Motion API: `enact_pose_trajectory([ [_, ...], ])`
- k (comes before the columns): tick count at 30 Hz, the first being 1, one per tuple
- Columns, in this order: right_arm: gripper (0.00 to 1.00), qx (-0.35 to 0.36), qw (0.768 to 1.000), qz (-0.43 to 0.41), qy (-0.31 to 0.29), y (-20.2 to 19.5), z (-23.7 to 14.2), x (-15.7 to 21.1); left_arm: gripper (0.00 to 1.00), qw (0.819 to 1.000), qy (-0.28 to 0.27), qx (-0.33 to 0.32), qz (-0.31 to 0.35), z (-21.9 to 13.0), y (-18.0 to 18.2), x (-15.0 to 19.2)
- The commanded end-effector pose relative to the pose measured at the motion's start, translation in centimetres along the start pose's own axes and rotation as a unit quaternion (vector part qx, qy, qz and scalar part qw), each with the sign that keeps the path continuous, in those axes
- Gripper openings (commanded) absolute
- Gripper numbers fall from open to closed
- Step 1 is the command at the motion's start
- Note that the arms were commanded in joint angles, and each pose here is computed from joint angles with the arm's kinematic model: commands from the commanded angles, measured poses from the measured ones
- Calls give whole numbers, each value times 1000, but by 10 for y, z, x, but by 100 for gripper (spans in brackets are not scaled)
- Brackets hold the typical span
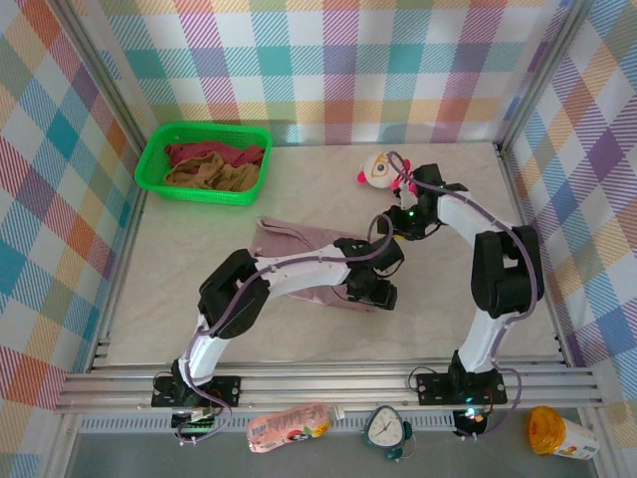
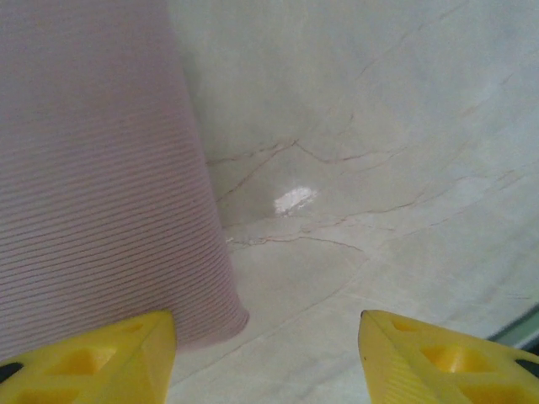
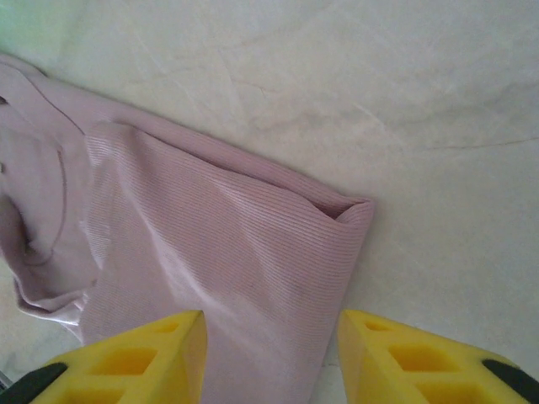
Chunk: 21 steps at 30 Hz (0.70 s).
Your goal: Fold and stack the tank tops
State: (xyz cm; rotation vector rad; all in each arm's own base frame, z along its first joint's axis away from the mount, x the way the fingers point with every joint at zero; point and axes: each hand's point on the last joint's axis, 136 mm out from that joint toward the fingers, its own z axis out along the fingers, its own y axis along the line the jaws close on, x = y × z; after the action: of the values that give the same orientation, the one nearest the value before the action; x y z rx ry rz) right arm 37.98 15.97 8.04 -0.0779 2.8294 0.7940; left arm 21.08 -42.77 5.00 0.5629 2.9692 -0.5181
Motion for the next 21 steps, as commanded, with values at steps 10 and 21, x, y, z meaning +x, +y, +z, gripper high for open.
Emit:
enact_pose_trajectory([
  [10, 43, 40, 997, 0, 59, -18, 43, 10, 50, 994, 41, -97, 28, 18, 35, 18],
  [21, 20, 27, 997, -13, 64, -5, 57, 8, 17, 987, 81, -127, 58, 23, 41, 27],
])
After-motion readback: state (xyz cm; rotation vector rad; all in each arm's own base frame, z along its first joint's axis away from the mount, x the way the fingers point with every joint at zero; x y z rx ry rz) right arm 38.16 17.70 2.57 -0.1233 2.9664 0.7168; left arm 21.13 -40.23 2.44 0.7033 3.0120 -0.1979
